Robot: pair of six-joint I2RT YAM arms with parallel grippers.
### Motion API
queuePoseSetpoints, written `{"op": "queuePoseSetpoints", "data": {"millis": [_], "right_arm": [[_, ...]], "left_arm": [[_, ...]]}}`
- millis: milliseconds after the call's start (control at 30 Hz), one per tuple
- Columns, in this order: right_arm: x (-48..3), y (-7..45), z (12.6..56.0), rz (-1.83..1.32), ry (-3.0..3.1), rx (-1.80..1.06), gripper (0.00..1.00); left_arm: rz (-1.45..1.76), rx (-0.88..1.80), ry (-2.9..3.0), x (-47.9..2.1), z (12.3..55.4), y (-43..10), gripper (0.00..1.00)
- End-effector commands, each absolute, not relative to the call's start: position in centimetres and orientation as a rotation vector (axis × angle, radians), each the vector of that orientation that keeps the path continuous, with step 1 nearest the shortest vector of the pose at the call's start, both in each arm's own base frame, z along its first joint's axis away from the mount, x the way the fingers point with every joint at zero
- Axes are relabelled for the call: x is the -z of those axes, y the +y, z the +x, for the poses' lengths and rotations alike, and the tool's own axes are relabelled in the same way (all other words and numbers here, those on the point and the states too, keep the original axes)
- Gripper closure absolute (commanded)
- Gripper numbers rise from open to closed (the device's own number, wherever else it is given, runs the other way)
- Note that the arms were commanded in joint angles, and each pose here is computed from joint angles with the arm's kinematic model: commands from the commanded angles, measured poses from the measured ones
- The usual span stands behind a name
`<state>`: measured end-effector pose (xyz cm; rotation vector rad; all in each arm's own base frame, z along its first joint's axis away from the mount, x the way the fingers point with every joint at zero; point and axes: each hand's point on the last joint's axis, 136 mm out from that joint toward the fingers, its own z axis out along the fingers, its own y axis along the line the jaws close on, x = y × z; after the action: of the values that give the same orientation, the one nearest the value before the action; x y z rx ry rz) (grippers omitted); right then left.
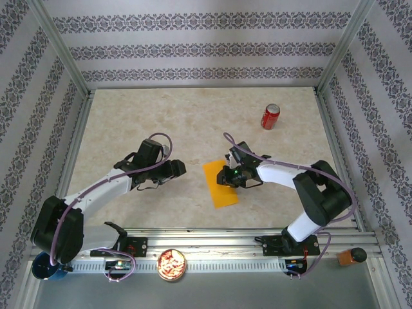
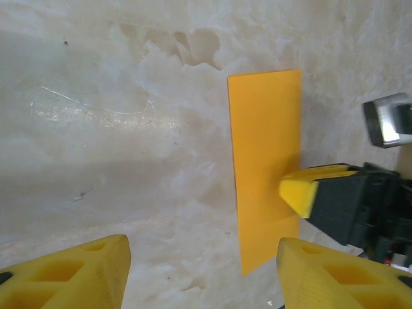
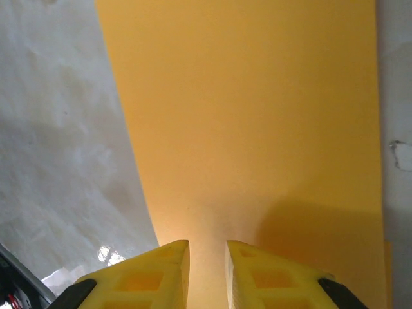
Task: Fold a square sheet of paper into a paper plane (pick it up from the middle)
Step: Turn over the paper at the center of the table, then third fold the triangle at the center of the table.
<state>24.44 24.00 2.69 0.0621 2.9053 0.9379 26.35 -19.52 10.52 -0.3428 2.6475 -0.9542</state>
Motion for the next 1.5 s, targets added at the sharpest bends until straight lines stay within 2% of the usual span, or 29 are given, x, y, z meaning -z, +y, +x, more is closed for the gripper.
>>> {"op": "queuePoseSetpoints", "data": {"millis": [0, 133, 400, 533, 700, 867, 1000, 1233, 1467], "right_arm": [[-3.1, 24.4, 25.1, 0.022, 2.865, -1.022, 0.77], [-2.8, 24.8, 25.4, 0.087, 2.833, -1.143, 0.76], [0.4, 23.1, 24.3, 0.323, 2.835, -1.091, 0.77], [0.4, 23.8, 24.4, 0.437, 2.765, -1.172, 0.77], [0.2, 24.5, 24.9, 0.556, 2.699, -1.126, 0.76], [-3.4, 25.8, 25.5, 0.415, 2.639, -1.172, 0.75], [-4.8, 24.5, 25.7, 0.304, 2.626, -1.106, 0.72], [-5.5, 24.7, 25.8, 0.185, 2.646, -1.171, 0.73], [-3.5, 24.5, 25.9, 0.165, 2.769, -1.038, 0.76]], "left_arm": [[-0.404, 1.025, 2.559, -12.2, 27.2, -19.8, 0.38], [-0.409, 1.025, 2.547, -12.6, 27.3, -19.7, 0.38], [-0.418, 1.051, 2.535, -12.1, 27.3, -19.9, 0.38], [-0.389, 1.139, 2.504, -12.9, 27.6, -21.0, 0.38], [-0.359, 1.16, 2.498, -13.7, 28.0, -21.5, 0.38], [-0.325, 1.176, 2.502, -13.8, 27.5, -21.9, 0.39], [-0.322, 1.153, 2.53, -13.6, 27.0, -22.2, 0.39], [-0.374, 1.129, 2.523, -12.8, 26.9, -22.6, 0.39], [-0.377, 1.056, 2.586, -12.2, 26.7, -22.3, 0.4]]}}
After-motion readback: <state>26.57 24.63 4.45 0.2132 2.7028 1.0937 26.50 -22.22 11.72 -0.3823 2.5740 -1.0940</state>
